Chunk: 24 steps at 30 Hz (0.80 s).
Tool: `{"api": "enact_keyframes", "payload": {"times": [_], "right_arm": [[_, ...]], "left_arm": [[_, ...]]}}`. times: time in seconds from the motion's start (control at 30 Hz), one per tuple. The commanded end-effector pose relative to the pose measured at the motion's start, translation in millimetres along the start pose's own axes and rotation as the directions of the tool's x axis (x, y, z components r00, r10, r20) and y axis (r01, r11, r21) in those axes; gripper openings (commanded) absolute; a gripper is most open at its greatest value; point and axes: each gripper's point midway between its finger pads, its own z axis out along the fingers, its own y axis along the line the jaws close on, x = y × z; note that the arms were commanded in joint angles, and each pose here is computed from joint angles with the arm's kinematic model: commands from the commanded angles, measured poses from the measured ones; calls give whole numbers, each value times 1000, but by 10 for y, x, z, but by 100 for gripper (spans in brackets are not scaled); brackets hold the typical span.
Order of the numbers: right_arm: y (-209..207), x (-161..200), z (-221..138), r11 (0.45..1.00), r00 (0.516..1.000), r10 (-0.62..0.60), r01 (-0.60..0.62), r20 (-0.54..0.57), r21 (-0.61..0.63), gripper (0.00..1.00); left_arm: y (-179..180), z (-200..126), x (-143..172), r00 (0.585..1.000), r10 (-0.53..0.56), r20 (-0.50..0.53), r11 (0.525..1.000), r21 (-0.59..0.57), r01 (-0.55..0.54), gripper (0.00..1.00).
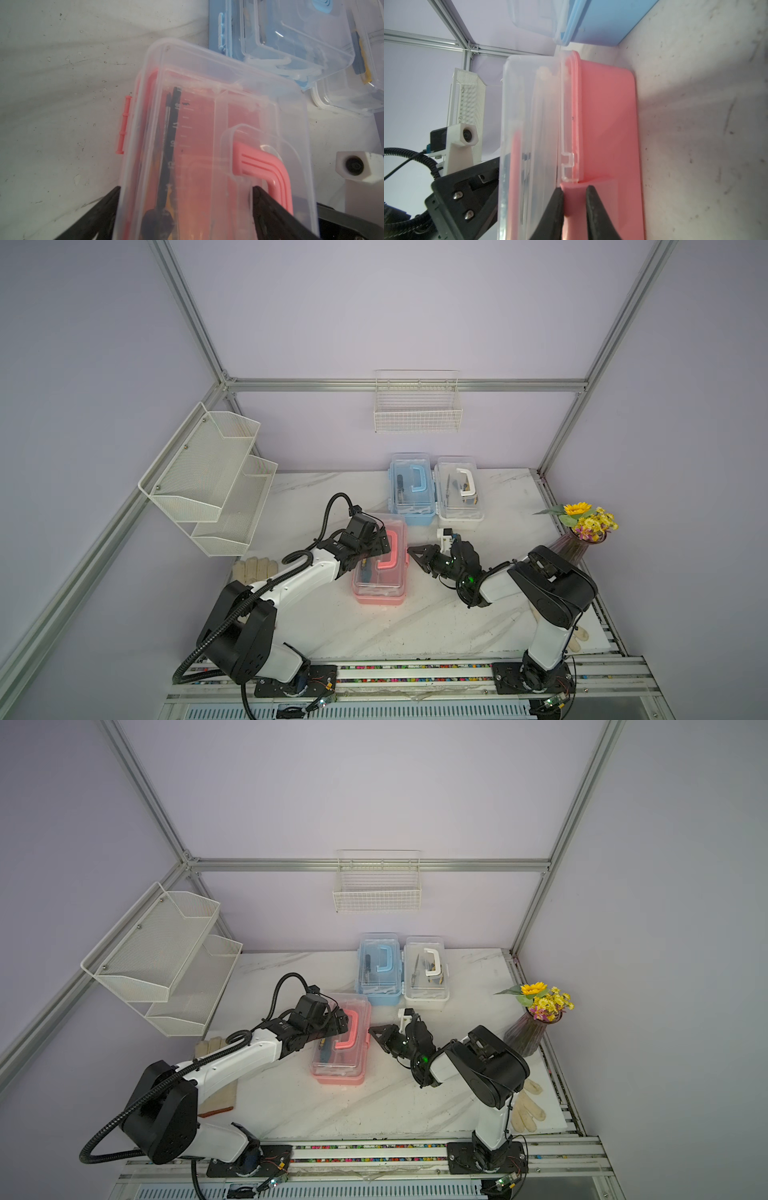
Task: Close toolboxes
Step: Fasten the toolbox latch on the toolbox.
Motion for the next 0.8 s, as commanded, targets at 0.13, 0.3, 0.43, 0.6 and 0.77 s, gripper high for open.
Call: {"api": "enact_keyframes", "payload": {"times": [0.13, 0.3, 0.43, 0.6, 0.77], "right_arm": [[189, 337, 128, 998, 992, 0, -8, -130, -56, 13], [171, 507, 137, 998, 985, 21, -29, -171, -47, 11], [149, 670, 106, 999, 981, 20, -25, -195, -24, 11], [127, 724, 107, 1000, 980, -1, 2, -199, 4, 11], [234, 649, 92, 1000, 984, -6, 7, -178, 4, 12]], "left_arm": [[-99, 96, 878, 949, 52, -312, 999, 23, -47, 88], [-173, 122, 934, 948, 36, -315, 999, 25, -30, 86], [-200, 136, 977, 949, 22, -313, 1000, 20, -17, 84], [-264, 134, 943, 957, 10, -290, 1000, 25, -3, 82], [-294, 55, 804, 970, 6, -244, 1000, 28, 1, 84]]}}
